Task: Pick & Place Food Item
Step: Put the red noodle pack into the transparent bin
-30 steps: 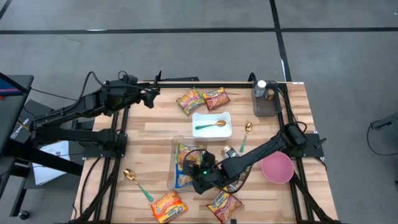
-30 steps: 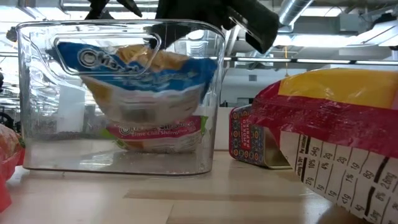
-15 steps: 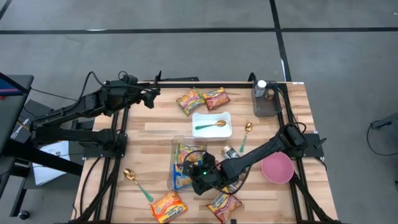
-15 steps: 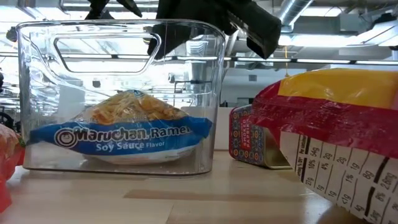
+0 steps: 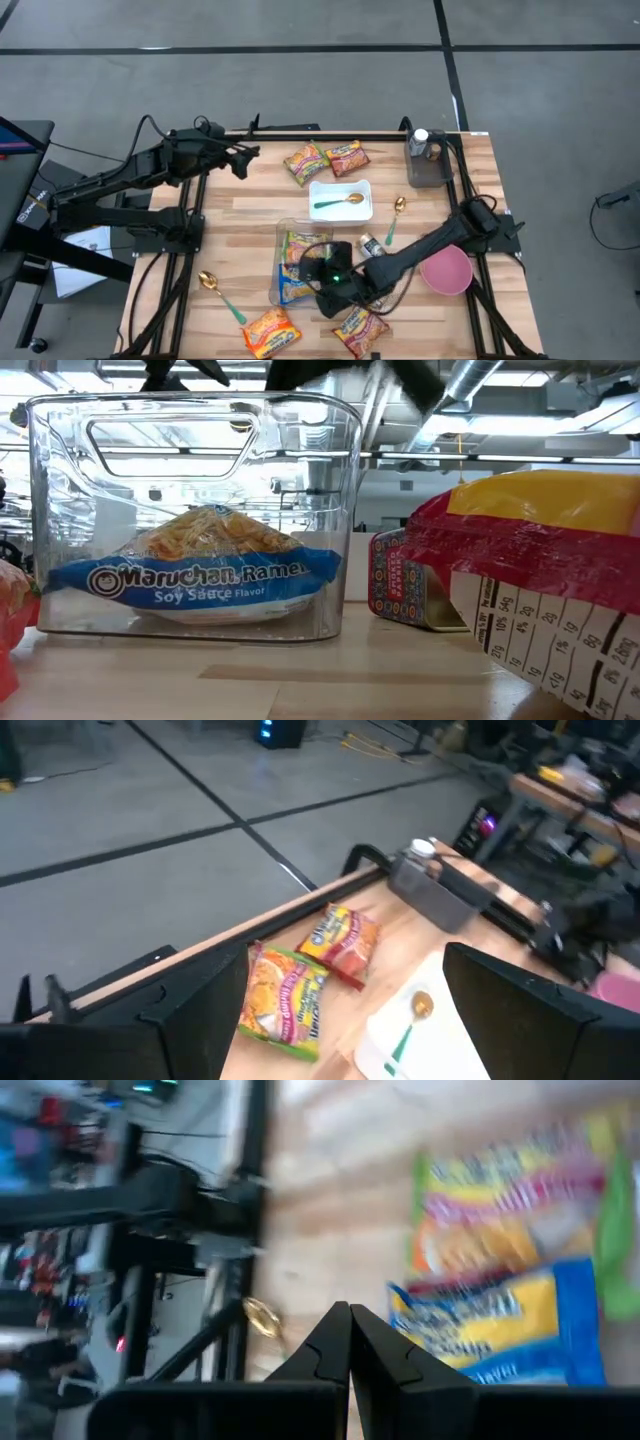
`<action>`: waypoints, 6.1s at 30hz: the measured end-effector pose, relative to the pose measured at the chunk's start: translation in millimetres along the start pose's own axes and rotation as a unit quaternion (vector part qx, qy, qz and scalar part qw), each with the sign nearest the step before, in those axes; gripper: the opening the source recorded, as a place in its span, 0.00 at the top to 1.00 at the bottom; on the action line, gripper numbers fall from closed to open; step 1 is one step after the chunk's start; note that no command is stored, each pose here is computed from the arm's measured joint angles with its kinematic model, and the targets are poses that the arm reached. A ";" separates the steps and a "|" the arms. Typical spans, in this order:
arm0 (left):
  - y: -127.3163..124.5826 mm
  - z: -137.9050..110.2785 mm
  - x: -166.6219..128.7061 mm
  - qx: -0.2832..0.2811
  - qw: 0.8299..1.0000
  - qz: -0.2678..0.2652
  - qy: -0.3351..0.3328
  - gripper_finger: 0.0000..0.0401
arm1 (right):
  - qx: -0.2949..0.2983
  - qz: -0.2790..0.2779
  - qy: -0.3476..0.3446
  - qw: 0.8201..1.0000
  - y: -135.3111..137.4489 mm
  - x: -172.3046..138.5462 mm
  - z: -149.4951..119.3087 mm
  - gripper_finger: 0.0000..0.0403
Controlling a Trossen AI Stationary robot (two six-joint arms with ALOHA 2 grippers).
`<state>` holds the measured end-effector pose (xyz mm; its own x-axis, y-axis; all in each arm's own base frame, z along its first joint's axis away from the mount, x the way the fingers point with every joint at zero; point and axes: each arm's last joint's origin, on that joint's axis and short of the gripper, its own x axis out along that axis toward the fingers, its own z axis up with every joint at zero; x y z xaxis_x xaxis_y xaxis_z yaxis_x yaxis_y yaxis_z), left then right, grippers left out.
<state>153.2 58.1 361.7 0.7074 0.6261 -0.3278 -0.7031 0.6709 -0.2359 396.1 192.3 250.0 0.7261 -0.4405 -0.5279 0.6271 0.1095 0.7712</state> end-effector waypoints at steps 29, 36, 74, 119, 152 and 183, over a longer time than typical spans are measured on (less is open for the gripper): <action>-14.3 -2.9 -3.7 0.090 0.976 -0.191 0.045 0.18 | -0.315 0.042 0.036 0.947 14.9 -179.8 130.6 0.62; -16.0 1.7 -3.9 0.086 0.977 -0.195 0.020 0.18 | -0.353 0.036 0.166 0.920 8.4 -177.1 98.3 0.38; -16.3 2.9 -4.2 0.113 0.974 -0.197 0.008 0.18 | -0.387 -0.105 0.357 0.844 -71.3 -109.6 -73.4 0.48; -16.2 2.9 -4.4 0.115 0.974 -0.197 0.008 0.18 | -0.419 -0.166 0.341 0.825 -86.7 -47.3 -78.9 0.99; -16.2 2.9 -4.4 0.115 0.974 -0.197 0.008 0.18 | -0.220 -0.107 0.362 0.900 -2.6 -104.3 -75.0 1.00; -13.2 -4.4 -4.0 0.124 0.973 -0.186 0.047 0.18 | -0.037 -0.074 0.275 0.958 77.7 -26.8 22.2 1.00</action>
<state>159.3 45.0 362.1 0.8922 0.2902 -0.3462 -0.3517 0.9272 -0.1292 419.1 192.8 331.9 0.6543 0.0782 -0.7522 0.7377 0.1534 0.6575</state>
